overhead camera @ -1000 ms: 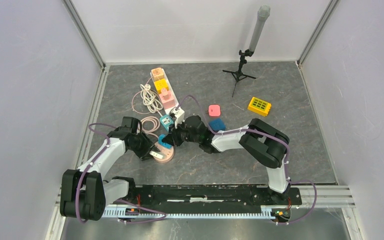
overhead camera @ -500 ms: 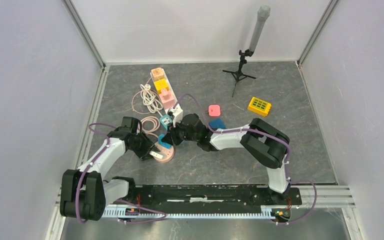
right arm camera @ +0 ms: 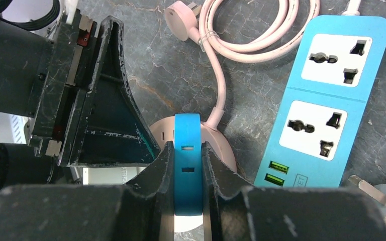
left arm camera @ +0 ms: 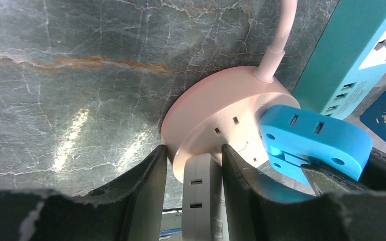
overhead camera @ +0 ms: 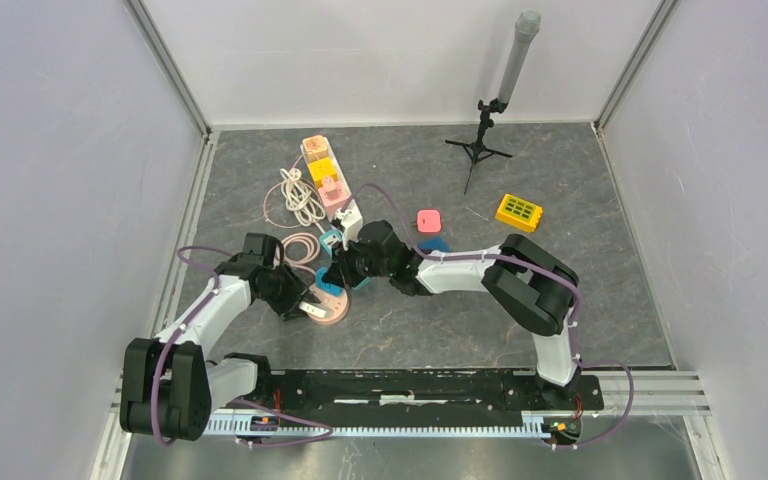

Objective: Pull the plug off the socket

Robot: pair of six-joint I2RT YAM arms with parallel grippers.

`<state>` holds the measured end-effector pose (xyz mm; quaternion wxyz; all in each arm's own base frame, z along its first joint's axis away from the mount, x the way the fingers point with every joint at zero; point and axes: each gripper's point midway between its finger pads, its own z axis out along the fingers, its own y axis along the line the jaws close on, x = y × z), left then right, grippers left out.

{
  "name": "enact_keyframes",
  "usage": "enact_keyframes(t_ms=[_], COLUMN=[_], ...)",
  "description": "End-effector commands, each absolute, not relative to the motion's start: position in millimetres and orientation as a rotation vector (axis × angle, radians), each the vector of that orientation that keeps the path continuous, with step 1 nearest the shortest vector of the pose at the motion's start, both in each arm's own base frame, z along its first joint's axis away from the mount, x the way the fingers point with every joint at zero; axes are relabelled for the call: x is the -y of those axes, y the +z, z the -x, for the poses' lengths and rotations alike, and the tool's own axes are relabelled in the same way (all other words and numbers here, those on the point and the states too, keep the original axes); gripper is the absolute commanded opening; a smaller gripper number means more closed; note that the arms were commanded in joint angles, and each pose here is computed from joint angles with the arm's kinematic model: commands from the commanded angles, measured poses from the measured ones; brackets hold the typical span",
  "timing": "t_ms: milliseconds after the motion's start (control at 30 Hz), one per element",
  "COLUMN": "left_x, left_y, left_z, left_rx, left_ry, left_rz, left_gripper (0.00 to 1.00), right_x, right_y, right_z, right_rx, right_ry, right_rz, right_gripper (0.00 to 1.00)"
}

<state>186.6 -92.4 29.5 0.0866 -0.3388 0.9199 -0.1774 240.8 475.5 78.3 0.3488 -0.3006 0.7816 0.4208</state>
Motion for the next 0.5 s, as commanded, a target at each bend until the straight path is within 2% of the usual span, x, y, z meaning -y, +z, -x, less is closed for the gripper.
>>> enact_keyframes(t_ms=[0, 200, 400, 467], left_x=[66, 66, 67, 68], left_y=[8, 8, 9, 9], left_z=[-177, -177, -177, -178], left_rx=[-2.753, -2.753, -2.751, -2.75], left_ry=[-0.293, -0.295, -0.302, -0.307], left_rz=[1.048, 1.045, 1.045, 1.044], left_gripper=[0.49, 0.48, 0.48, 0.48], right_x=[-503, -496, -503, -505], right_y=[126, 136, 151, 149], right_z=[-238, -239, -232, -231], right_rx=[-1.94, -1.833, -1.916, -1.909], right_ry=[1.165, 1.106, 1.461, 1.435], right_rz=[0.787, 0.821, 0.684, 0.702], right_gripper=[0.0, 0.0, 0.0, 0.0])
